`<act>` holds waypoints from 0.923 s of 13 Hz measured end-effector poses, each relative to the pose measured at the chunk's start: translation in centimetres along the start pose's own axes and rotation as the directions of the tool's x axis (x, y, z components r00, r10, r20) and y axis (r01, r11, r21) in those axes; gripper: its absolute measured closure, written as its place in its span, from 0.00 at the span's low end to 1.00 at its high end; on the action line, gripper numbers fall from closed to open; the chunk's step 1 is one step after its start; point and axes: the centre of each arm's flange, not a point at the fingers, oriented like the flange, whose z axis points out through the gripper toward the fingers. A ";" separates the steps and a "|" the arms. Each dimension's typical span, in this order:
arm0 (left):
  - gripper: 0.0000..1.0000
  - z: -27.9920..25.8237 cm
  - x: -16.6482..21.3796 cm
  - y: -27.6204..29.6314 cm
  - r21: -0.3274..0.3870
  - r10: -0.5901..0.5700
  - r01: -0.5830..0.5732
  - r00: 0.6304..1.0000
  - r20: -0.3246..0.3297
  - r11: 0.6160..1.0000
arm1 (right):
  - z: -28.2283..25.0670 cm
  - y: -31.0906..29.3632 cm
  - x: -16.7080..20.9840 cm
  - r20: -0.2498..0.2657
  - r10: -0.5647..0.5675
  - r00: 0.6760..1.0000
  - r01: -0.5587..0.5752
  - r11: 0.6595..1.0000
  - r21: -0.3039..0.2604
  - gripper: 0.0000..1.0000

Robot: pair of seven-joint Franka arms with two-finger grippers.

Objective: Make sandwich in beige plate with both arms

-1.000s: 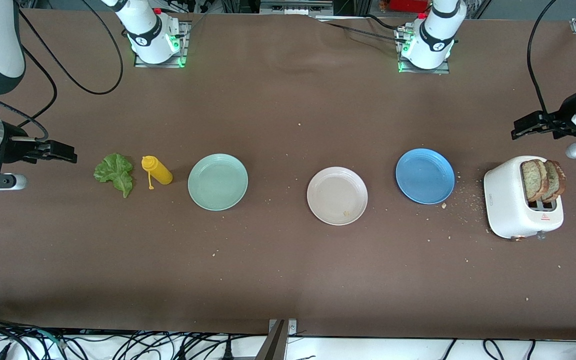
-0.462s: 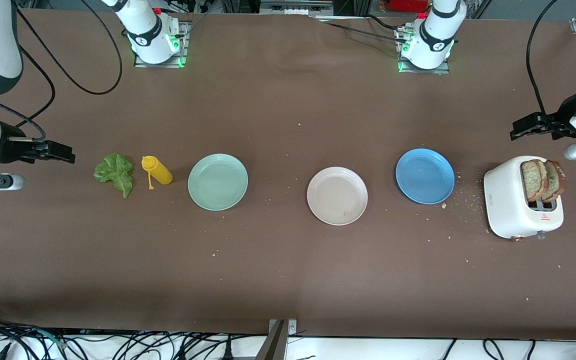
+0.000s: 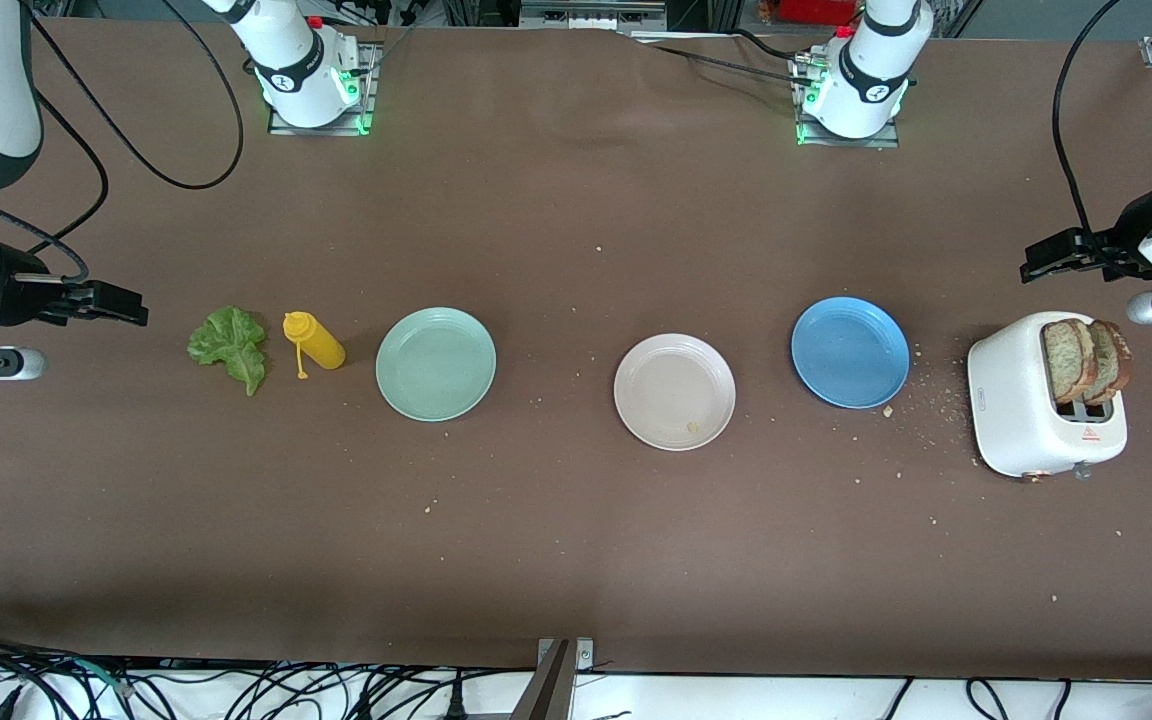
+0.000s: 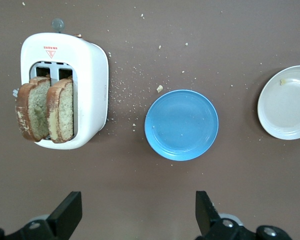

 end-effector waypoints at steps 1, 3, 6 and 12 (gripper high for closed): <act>0.00 -0.1 0.0 0.0 0.000 0.000 0.000 1.000 -0.001 1.000 | 0.1 0.0 -0.1 0.008 0.000 1.000 0.000 1.000 0.000 0.00; 0.00 -0.1 0.0 0.0 0.000 -0.001 0.001 1.000 -0.003 1.000 | 0.3 0.0 -0.4 0.033 0.000 0.999 0.000 1.000 0.001 0.00; 0.00 -0.2 0.0 -0.3 -0.001 -0.005 0.005 1.000 -0.005 1.000 | 0.4 0.0 -0.5 0.043 0.000 0.999 0.000 1.000 0.001 0.00; 0.00 -0.3 0.0 -0.2 -0.001 -0.003 0.003 1.000 -0.008 1.000 | 0.4 0.0 -0.5 0.049 0.000 0.999 0.000 1.000 0.001 0.00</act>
